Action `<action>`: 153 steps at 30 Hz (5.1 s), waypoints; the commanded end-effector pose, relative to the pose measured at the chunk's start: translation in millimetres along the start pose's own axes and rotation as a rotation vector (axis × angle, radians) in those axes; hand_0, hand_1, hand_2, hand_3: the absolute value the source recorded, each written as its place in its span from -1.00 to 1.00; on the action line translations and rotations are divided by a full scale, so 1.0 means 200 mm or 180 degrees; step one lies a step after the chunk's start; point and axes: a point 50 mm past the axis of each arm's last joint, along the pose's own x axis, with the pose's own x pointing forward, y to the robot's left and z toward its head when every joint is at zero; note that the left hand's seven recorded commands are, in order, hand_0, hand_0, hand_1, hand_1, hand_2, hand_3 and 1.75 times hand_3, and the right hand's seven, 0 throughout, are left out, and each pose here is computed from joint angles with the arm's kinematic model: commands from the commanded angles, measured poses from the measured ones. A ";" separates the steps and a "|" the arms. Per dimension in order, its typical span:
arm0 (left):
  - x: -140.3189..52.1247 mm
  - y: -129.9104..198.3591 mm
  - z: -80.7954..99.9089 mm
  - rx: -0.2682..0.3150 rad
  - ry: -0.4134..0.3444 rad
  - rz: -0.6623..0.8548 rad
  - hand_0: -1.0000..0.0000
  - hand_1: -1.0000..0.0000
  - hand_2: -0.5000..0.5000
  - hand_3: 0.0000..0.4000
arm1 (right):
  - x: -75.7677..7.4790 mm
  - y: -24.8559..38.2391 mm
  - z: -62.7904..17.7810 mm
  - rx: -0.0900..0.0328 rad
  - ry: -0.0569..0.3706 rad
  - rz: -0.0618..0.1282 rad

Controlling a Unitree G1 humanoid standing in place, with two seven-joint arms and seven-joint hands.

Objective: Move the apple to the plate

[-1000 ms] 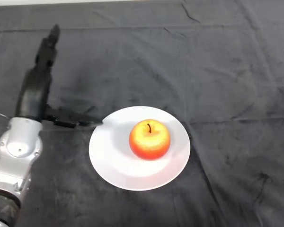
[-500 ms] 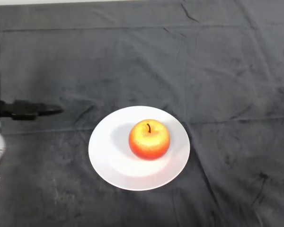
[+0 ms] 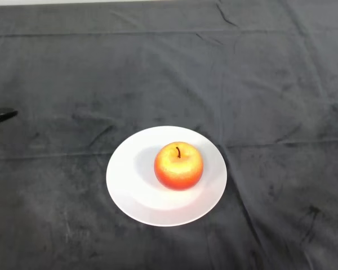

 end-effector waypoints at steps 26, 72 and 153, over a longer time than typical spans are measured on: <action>0.04 0.50 0.04 0.0063 -0.0104 0.1221 1.00 1.00 0.00 -1.00 | 0.020 0.066 0.068 0.0039 -0.0159 0.0140; -0.03 0.73 -0.03 -0.0053 0.0145 0.1805 1.00 1.00 0.00 -1.00 | 0.020 0.066 0.069 0.0050 -0.0160 0.0142; -0.02 0.68 -0.06 -0.0067 0.0230 0.1676 1.00 1.00 0.00 -1.00 | 0.021 0.066 0.069 0.0052 -0.0160 0.0144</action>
